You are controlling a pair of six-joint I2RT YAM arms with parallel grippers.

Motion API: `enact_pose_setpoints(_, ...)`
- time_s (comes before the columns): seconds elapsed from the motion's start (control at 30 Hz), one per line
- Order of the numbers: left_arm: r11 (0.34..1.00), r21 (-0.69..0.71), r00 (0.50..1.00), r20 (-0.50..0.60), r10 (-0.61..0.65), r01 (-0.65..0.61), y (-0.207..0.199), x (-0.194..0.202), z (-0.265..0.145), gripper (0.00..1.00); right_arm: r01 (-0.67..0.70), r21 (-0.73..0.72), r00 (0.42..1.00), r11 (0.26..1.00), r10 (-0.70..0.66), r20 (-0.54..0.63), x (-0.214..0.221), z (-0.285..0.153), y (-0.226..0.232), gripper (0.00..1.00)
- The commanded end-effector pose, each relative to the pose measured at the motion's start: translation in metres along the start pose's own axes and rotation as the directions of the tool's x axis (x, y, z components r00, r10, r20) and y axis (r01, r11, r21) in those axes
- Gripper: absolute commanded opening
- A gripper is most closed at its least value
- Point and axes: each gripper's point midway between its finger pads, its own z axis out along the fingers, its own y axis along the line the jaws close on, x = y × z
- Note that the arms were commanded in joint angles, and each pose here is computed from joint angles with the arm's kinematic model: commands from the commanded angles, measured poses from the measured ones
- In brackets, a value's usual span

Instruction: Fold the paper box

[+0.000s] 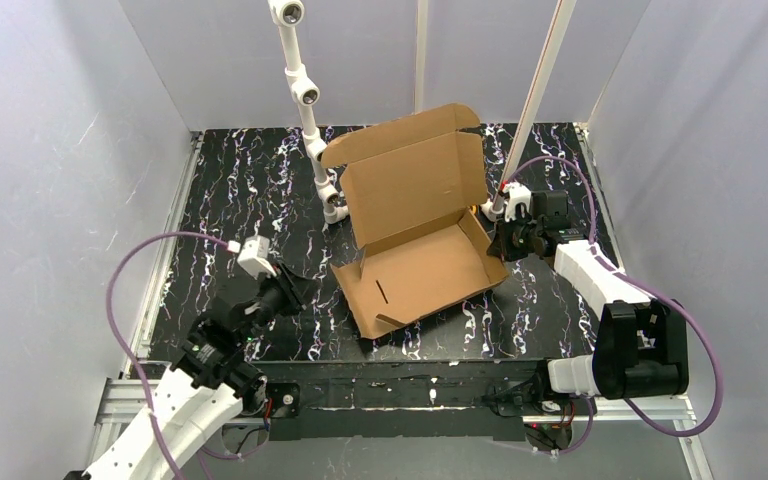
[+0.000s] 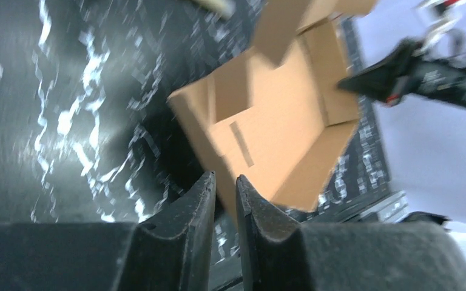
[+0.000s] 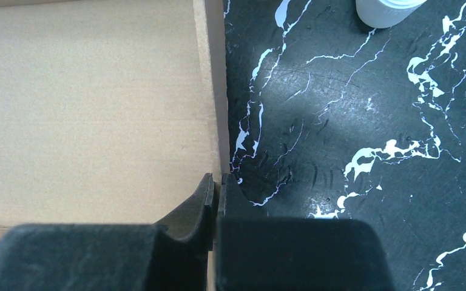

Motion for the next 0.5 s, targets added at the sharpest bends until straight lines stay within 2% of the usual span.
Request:
enact_pose_setpoints(0.0,0.99,-0.102,0.984,-0.143,-0.109,0.095,0.038,0.06,0.021,0.16,-0.001,-0.035,1.0,0.999,0.001,0.016,-0.006,0.001,0.006,0.01)
enact_pose_setpoints(0.23,0.979,-0.034,0.949,-0.24,-0.203,0.201,0.034,0.098,0.057,0.16,0.001,-0.042,1.0,0.999,-0.001,-0.004,-0.002,0.004,0.006,0.01)
enact_pose_setpoints(0.47,0.981,0.026,0.955,-0.231,-0.184,0.195,0.023,0.093,0.076,0.24,0.02,-0.054,1.0,0.998,-0.021,-0.009,-0.001,0.006,0.012,0.01)
